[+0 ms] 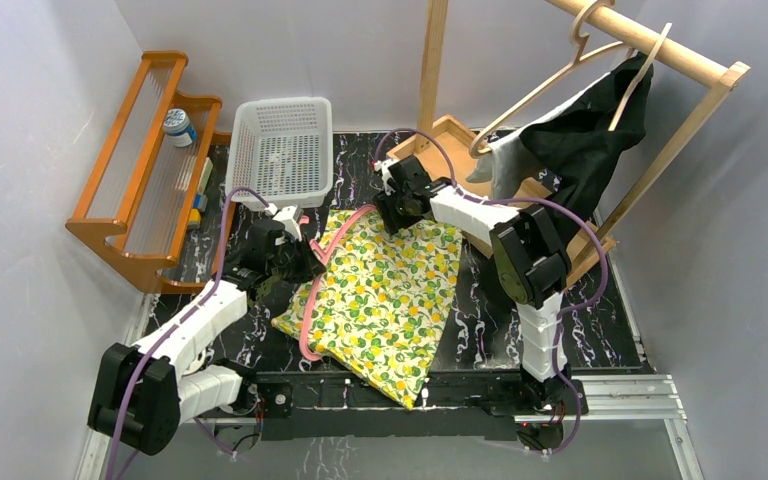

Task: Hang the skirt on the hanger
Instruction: Hang the skirt on the hanger.

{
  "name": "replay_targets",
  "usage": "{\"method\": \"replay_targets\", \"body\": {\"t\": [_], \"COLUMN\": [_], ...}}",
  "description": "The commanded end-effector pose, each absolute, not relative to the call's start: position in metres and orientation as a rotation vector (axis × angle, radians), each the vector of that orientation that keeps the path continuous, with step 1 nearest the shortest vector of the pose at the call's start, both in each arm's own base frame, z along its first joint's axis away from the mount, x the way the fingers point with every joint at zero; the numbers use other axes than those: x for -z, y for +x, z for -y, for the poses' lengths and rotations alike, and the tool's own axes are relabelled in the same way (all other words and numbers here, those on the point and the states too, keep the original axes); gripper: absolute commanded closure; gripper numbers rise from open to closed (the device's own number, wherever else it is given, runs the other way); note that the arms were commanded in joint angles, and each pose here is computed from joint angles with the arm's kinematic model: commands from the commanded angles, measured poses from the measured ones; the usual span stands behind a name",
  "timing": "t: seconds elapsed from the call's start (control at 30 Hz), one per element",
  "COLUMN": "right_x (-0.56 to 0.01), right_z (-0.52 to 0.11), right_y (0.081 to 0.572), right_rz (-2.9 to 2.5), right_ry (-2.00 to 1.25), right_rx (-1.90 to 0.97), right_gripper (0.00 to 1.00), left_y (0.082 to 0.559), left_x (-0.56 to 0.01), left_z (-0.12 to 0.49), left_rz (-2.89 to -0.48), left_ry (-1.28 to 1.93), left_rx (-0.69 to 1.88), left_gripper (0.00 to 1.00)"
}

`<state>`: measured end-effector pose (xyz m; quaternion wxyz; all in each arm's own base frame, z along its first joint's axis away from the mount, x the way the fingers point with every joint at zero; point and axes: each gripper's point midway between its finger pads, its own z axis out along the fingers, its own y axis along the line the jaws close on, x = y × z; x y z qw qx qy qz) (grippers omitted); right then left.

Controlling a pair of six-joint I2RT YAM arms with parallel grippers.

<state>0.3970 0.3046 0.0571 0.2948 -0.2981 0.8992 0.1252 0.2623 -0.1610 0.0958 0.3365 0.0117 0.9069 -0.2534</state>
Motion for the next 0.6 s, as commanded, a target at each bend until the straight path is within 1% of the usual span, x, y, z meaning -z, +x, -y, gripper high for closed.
{"method": "replay_targets", "body": {"t": [0.0, 0.17, 0.27, 0.33, 0.47, 0.53, 0.57], "right_x": [-0.046, -0.033, -0.023, -0.014, 0.004, 0.009, 0.011], "right_z": [-0.293, -0.289, -0.287, -0.285, -0.279, -0.277, -0.276], "right_y": [0.385, 0.38, 0.377, 0.375, 0.372, 0.371, 0.371], "right_rz": [-2.46, -2.48, -2.5, -2.518, -2.552, -2.559, -2.559], "right_ry": [-0.783, -0.796, -0.803, -0.811, -0.813, -0.81, -0.808], "right_rx": [-0.294, -0.26, -0.249, -0.238, -0.196, -0.18, -0.177], "right_gripper": [0.34, 0.37, 0.44, 0.5, 0.66, 0.77, 0.84], "left_y": [0.26, 0.259, 0.259, 0.259, 0.259, 0.259, 0.259], "left_x": [-0.095, -0.093, -0.093, -0.093, -0.095, -0.095, -0.095], "left_z": [0.158, 0.158, 0.158, 0.158, 0.161, 0.164, 0.165], "left_rz": [-2.398, -2.4, -2.401, -2.4, -2.396, -2.392, -2.392], "left_ry": [0.043, 0.041, 0.041, 0.042, 0.047, 0.055, 0.056], "left_rx": [0.635, 0.637, 0.638, 0.64, 0.662, 0.678, 0.682], "left_gripper": [1.0, 1.0, 1.0, 1.0, 1.0, 1.0, 1.0]}}
